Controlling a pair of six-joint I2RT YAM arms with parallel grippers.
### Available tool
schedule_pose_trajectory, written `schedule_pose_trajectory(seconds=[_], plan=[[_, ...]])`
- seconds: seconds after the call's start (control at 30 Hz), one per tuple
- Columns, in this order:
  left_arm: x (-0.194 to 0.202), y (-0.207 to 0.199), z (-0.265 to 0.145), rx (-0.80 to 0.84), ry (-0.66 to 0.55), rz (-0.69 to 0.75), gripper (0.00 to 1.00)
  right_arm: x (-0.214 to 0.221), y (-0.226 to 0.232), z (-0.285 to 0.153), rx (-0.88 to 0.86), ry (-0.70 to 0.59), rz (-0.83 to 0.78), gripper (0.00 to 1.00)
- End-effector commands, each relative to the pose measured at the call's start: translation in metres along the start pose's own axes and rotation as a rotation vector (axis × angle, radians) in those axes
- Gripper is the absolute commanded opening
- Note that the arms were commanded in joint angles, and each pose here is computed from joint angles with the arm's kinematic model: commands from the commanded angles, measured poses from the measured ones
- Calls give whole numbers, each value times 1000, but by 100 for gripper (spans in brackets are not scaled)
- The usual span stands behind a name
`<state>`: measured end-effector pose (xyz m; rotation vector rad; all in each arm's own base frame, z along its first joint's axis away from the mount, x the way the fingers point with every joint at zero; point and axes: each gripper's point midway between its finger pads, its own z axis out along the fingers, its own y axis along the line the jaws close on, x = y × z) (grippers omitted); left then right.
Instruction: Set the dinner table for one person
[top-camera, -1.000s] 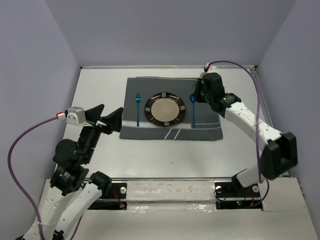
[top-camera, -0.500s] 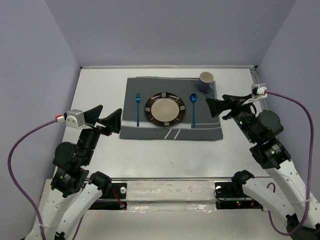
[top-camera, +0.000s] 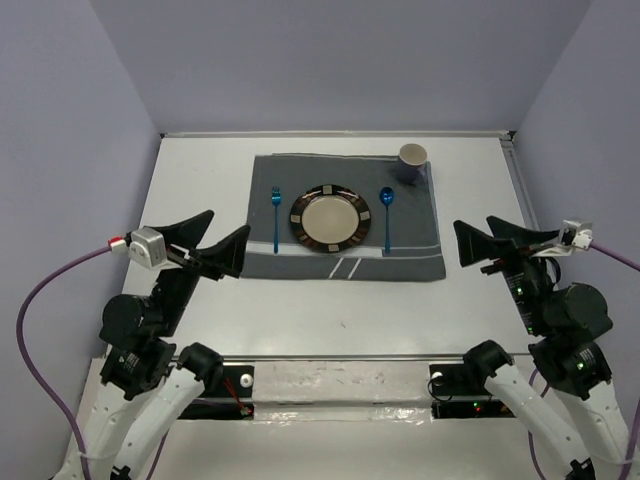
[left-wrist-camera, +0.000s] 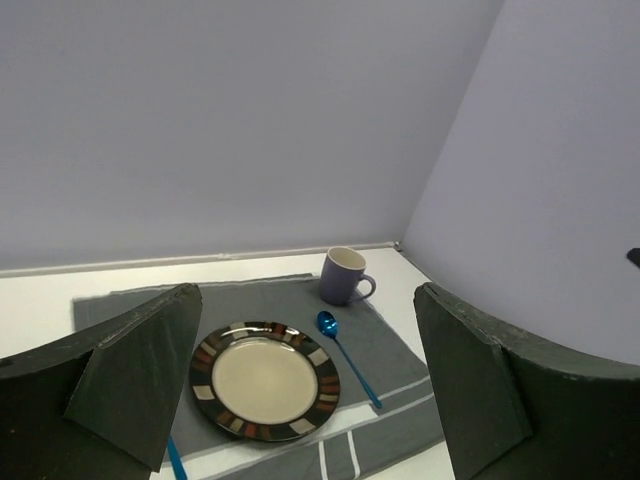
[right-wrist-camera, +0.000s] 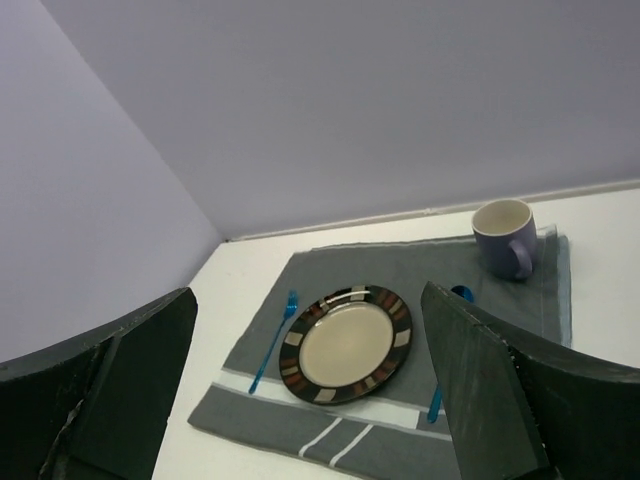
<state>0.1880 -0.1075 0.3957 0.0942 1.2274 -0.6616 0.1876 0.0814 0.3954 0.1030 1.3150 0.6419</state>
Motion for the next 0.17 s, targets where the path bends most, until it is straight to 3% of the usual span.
schedule_pose_trajectory(seconds=[0.0, 0.13], plan=[[-20, -15, -1, 65, -57, -16, 99, 43, -11, 8, 33, 134, -6, 100], [-9, -15, 2, 66, -16, -40, 99, 45, -4, 14, 8, 162, 7, 100]])
